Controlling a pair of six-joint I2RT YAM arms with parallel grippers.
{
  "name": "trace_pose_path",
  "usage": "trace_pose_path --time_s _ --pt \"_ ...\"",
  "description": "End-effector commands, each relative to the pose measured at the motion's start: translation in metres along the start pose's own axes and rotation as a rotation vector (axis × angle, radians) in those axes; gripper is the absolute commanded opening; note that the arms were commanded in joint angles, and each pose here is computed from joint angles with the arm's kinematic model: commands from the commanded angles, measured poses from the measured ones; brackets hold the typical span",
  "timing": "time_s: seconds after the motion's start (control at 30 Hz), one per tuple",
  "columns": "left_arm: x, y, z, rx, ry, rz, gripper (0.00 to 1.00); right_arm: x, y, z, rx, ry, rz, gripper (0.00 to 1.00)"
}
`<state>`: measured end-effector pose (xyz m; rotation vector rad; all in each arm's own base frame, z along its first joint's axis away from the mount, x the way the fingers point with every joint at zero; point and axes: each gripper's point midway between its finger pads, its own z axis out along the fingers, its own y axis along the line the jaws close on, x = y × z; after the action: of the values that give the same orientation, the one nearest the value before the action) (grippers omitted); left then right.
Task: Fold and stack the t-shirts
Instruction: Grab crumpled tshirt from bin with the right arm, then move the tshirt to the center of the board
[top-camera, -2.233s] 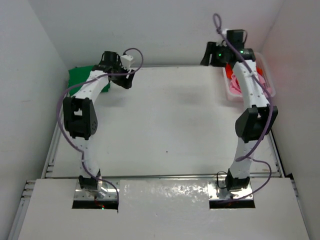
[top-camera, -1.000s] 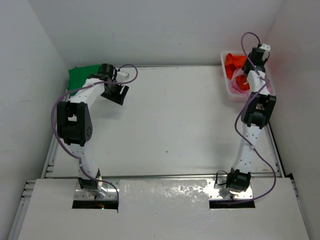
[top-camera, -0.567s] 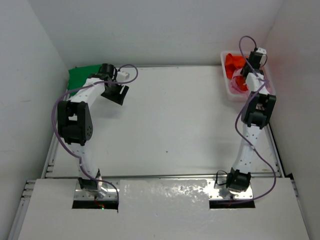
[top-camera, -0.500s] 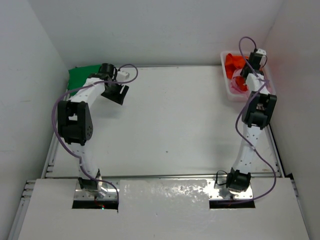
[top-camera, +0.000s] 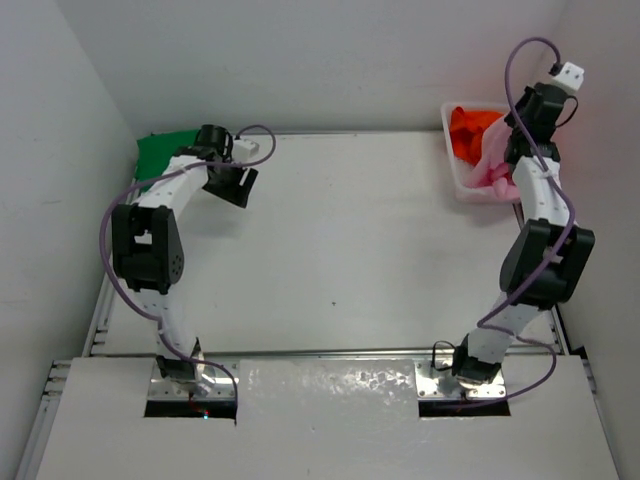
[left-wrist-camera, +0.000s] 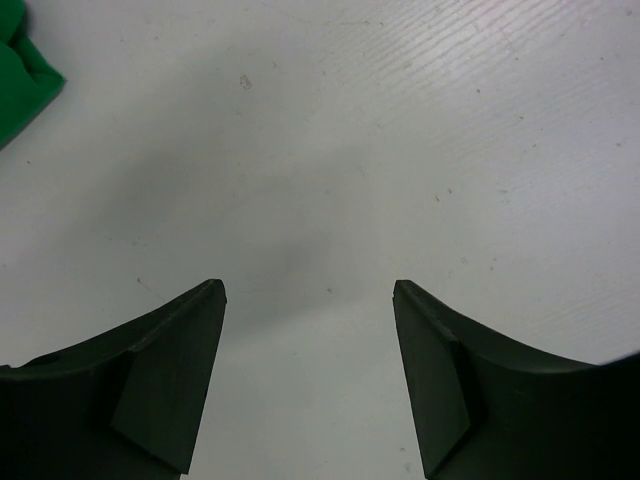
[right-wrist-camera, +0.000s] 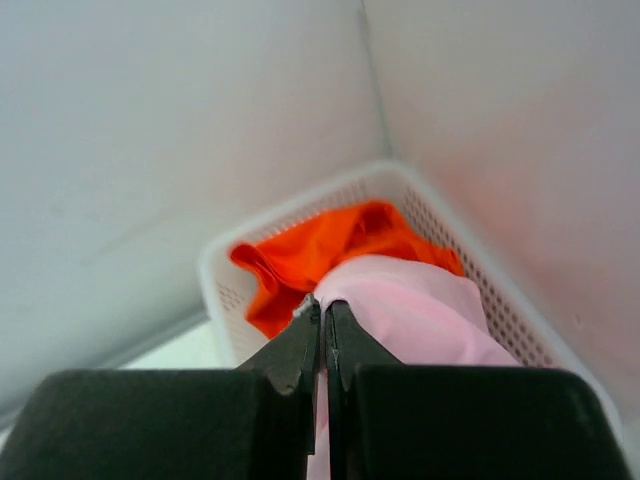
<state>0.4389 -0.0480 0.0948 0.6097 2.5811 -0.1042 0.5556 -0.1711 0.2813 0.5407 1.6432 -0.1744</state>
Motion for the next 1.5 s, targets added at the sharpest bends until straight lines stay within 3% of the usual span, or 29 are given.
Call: trace_pose_path --time_s 0.0,0.2,0.23,0.33,0.47,0.7,0.9,1.0,1.03,1.13,1.17,1.27,1.33,1.4,1.43,1.47 --pt "-0.023 -0.003 -0.034 -0.006 -0.125 0.008 0.66 -0.073 0.024 -0.029 -0.073 -0.19 0.037 0.0" --pt "-0.029 -0.01 -0.051 0.007 -0.184 0.007 0.66 -0.213 0.049 -0.099 -0.167 -0.439 0.036 0.0" --pt "-0.032 -0.011 -0.054 0.006 -0.201 0.008 0.66 -0.256 0.06 -0.125 -0.219 -0.522 0.04 0.0" --pt "-0.036 -0.015 -0.065 0.014 -0.242 0.007 0.66 -0.328 0.086 -0.19 -0.349 -0.668 0.045 0.0" --pt "-0.039 -0.022 -0.074 0.038 -0.276 0.011 0.66 -0.385 0.11 -0.29 -0.512 -0.855 0.09 0.0" --pt "-0.048 -0.026 -0.094 0.043 -0.336 0.01 0.66 -0.411 0.14 -0.43 -0.938 -0.975 0.268 0.0" --pt "-0.058 -0.016 -0.11 -0.015 -0.372 0.004 0.66 -0.365 0.173 -0.434 -1.196 -0.764 0.454 0.0" --pt "-0.063 -0.008 -0.115 -0.056 -0.377 0.005 0.66 -0.31 0.221 -0.403 -1.246 -0.541 0.465 0.0" --pt "-0.065 -0.002 -0.117 -0.087 -0.376 -0.001 0.66 -0.274 0.243 -0.37 -1.217 -0.426 0.428 0.0" --pt "-0.067 0.013 -0.122 -0.155 -0.365 -0.022 0.66 -0.191 0.303 -0.34 -1.266 -0.191 0.353 0.0" --pt "-0.066 0.017 -0.122 -0.17 -0.361 -0.033 0.67 -0.14 0.326 -0.308 -1.244 -0.048 0.331 0.0" --pt "-0.059 0.04 -0.126 -0.219 -0.356 -0.1 0.67 -0.016 0.367 -0.271 -1.261 0.195 0.234 0.0" --pt "-0.052 0.054 -0.129 -0.265 -0.346 -0.125 0.67 0.046 0.378 -0.256 -1.259 0.241 0.088 0.03" --pt "-0.046 0.057 -0.131 -0.291 -0.336 -0.1 0.67 0.122 0.383 -0.228 -1.232 0.346 -0.09 0.42" --pt "-0.046 0.056 -0.135 -0.291 -0.345 -0.088 0.67 0.16 0.373 -0.222 -1.195 0.468 -0.157 0.56" --pt "-0.047 0.055 -0.136 -0.291 -0.355 -0.06 0.67 0.198 0.361 -0.195 -1.083 0.526 -0.23 0.98"
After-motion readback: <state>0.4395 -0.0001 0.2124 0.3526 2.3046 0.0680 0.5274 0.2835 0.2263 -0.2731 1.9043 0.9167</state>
